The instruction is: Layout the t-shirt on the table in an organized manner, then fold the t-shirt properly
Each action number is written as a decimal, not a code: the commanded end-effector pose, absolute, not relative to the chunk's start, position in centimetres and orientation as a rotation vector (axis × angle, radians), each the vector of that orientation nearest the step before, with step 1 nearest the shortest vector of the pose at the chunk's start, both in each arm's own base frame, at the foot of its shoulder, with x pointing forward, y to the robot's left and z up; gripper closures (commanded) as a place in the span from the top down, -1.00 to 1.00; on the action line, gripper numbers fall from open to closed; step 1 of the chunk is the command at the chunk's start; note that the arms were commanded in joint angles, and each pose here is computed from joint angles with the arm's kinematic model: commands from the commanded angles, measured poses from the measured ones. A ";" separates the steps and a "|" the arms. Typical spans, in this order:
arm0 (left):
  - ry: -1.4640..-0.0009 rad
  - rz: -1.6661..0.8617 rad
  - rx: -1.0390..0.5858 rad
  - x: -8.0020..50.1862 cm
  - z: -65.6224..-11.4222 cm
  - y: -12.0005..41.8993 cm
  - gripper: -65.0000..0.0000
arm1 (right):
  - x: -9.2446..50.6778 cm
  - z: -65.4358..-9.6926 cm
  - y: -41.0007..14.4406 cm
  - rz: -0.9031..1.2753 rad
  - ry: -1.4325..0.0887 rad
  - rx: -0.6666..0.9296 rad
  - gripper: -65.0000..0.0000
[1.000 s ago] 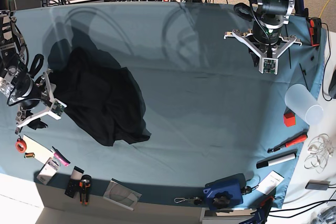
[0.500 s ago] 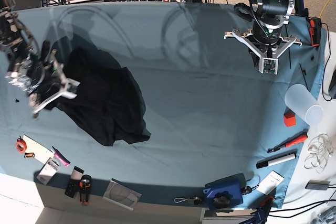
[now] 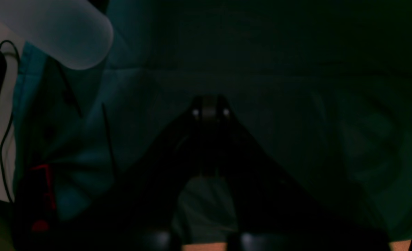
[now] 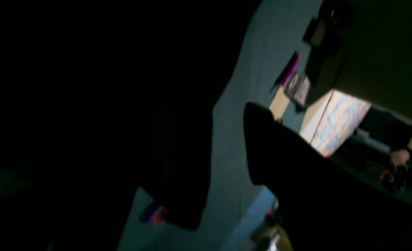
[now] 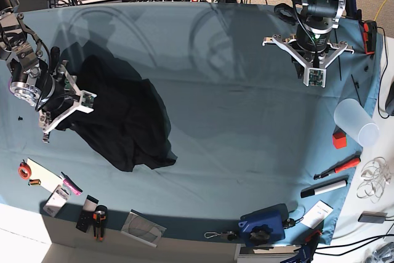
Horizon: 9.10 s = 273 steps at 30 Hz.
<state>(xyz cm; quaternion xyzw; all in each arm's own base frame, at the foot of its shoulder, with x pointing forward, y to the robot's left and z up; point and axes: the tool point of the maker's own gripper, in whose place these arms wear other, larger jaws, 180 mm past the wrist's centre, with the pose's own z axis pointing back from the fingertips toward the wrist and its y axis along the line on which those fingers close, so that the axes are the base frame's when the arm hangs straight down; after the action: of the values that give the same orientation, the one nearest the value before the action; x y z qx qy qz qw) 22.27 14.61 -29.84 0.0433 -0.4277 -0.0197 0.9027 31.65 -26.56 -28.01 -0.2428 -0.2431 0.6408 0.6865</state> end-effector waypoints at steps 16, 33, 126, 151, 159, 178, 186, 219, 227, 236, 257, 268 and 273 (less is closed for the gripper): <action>-0.930 -0.042 0.096 22.7 -28.8 14.7 -1.00 | 31.6 -25.3 -21.9 1.034 -0.767 -0.372 0.00; -0.931 -0.042 0.096 22.7 -28.8 14.7 -1.00 | 25.2 -25.3 -23.0 0.418 -0.931 0.135 0.00; -1.236 -0.610 -0.529 28.9 -25.1 -4.6 -0.29 | 28.6 -24.1 -42.2 -0.479 -1.292 -0.031 -1.00; -1.343 -1.465 -0.364 34.2 -26.7 -17.9 -0.24 | 28.6 -25.2 -40.7 -0.429 -1.227 0.031 -1.00; -1.372 -1.467 -0.255 37.8 -26.6 -19.4 -0.09 | 28.7 -25.6 -40.2 -0.412 -1.213 0.041 -1.00; -1.123 -1.670 -0.212 38.5 -31.4 -20.4 -0.46 | 28.5 -25.8 -40.3 -0.404 -1.199 0.025 -1.00; -1.005 -1.535 -0.218 38.6 -32.8 -19.2 -1.00 | 28.5 -25.9 -40.3 -0.403 -1.197 0.024 -1.00; -0.906 -0.684 -0.159 44.8 -23.6 6.4 -1.00 | 39.4 -22.9 -34.8 -0.395 -1.292 0.160 -1.00; -0.899 -0.708 -0.161 43.4 -23.6 5.9 -1.00 | 36.2 -22.8 -37.8 -0.382 -1.268 0.164 -1.00; -0.891 -1.009 -0.472 33.6 -24.3 -0.5 -1.00 | 35.3 -22.4 -37.8 -0.241 -1.212 0.156 -1.00; -0.501 -0.967 -0.594 17.9 -33.6 -0.1 -1.00 | 28.0 -23.5 -33.0 -0.012 -1.083 0.524 -1.00; -0.413 -0.949 -0.626 14.2 -34.9 0.0 -1.00 | 21.7 -30.2 -34.8 -0.050 -0.789 0.391 -1.00; -0.437 -0.949 -0.620 14.6 -34.4 0.0 -1.00 | 20.8 -30.7 -34.7 -0.056 -0.763 0.396 -1.00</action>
<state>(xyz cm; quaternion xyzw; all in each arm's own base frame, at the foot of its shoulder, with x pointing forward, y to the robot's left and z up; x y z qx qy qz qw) 14.11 0.34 -35.31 -0.2869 -0.1867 -0.4436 0.8283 19.76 -34.28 -32.54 0.1964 -0.3436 -0.0397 0.9175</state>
